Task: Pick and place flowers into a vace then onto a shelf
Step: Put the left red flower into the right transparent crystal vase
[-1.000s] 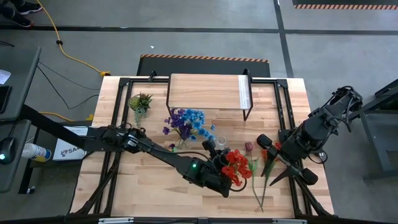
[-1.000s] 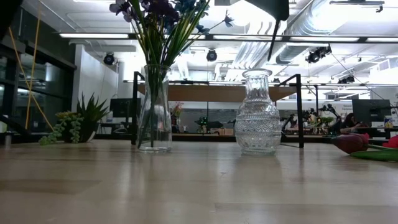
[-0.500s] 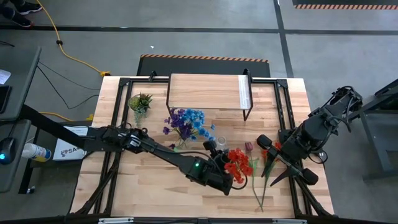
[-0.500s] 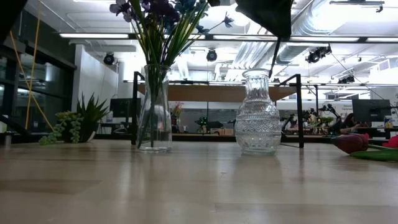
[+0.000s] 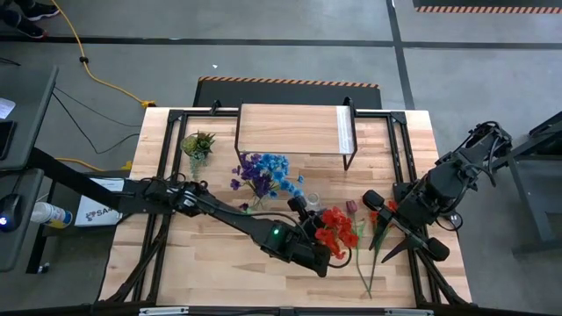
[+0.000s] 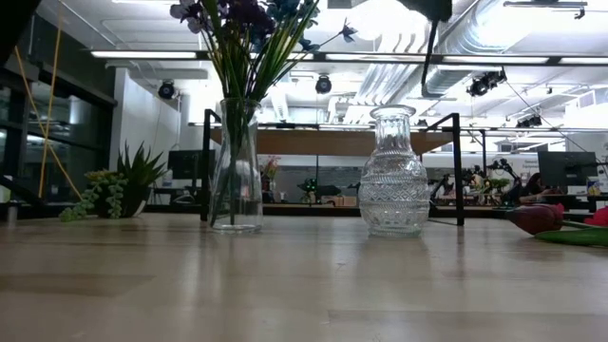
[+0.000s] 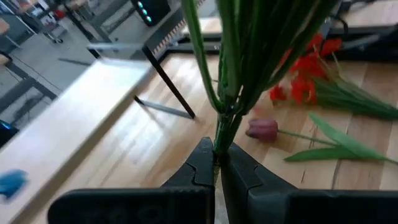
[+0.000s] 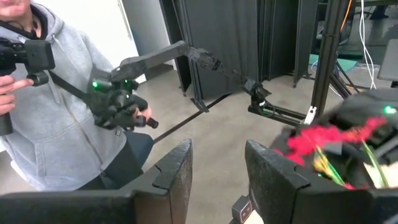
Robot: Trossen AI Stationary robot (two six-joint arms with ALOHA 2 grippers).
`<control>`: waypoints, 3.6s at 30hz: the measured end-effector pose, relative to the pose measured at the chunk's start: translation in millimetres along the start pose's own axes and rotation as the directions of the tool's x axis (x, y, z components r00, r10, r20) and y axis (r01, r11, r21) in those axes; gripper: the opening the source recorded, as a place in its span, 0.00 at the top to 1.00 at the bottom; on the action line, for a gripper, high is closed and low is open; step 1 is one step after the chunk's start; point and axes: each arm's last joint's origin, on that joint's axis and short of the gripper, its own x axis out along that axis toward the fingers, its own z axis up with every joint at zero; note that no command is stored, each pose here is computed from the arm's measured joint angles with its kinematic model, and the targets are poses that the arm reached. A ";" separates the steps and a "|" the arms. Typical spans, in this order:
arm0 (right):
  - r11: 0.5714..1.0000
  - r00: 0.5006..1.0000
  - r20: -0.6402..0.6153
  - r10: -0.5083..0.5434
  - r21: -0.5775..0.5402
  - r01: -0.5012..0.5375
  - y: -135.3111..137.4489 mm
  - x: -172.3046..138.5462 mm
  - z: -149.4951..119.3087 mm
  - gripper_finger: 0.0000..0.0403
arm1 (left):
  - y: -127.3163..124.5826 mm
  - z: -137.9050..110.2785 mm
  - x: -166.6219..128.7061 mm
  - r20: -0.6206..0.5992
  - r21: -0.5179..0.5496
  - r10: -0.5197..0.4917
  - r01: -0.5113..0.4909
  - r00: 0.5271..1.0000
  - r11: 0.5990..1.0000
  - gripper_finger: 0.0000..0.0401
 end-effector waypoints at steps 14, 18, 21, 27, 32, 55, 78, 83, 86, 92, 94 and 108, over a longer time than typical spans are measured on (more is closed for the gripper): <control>1.000 1.000 -0.013 0.022 -0.016 -0.022 0.8 0.0 -1.1 0.65 | 7.2 -3.0 3.2 -0.030 0.057 0.052 -0.051 0.998 0.997 0.90; 0.999 0.999 -0.019 0.036 -0.032 -0.037 3.9 0.6 -1.9 0.65 | 8.6 -0.7 4.6 -0.031 0.032 0.040 -0.039 0.999 0.999 0.90; 0.997 0.999 -0.022 0.049 -0.057 -0.051 6.8 1.1 -2.3 0.65 | 9.9 -0.3 7.4 -0.039 0.026 0.032 -0.031 0.999 0.999 0.90; 0.994 0.997 -0.028 0.072 -0.082 -0.074 11.8 1.9 -3.2 0.65 | 12.6 0.4 13.3 -0.061 -0.010 0.011 -0.011 0.998 1.000 0.90; 0.991 0.996 -0.039 0.086 -0.096 -0.089 15.0 2.3 -4.5 0.65 | 13.9 0.1 15.3 -0.071 -0.023 0.008 -0.010 0.997 1.000 0.90; 0.986 0.988 -0.094 0.123 -0.106 -0.132 24.6 3.0 -10.7 0.65 | 18.2 -6.6 17.7 -0.139 -0.062 -0.005 -0.004 0.990 0.998 0.90; 0.986 0.988 -0.093 0.123 -0.102 -0.132 24.6 3.0 -10.6 0.65 | 11.1 -14.9 29.0 -0.168 -0.113 -0.077 0.059 0.983 0.992 0.90; 0.986 0.988 -0.093 0.123 -0.102 -0.132 24.6 3.0 -10.6 0.65 | 11.0 -17.5 29.6 -0.176 -0.107 -0.070 0.052 0.982 0.993 0.90; 0.986 0.988 -0.093 0.123 -0.102 -0.132 24.6 3.1 -10.6 0.65 | 11.1 -17.9 29.5 -0.183 -0.105 -0.078 0.059 0.980 0.993 0.90; 0.986 0.988 -0.093 0.123 -0.102 -0.132 24.6 3.1 -10.6 0.65 | 10.9 -18.3 29.6 -0.191 -0.108 -0.087 0.067 0.978 0.992 0.90; 0.986 0.988 -0.092 0.123 -0.102 -0.132 24.7 3.1 -10.5 0.65 | 10.9 -18.2 29.6 -0.190 -0.111 -0.087 0.067 0.978 0.992 0.89; 0.987 0.988 -0.092 0.123 -0.095 -0.131 24.7 3.1 -10.5 0.65 | 10.7 -18.4 29.5 -0.191 -0.137 -0.088 0.062 0.978 0.989 0.69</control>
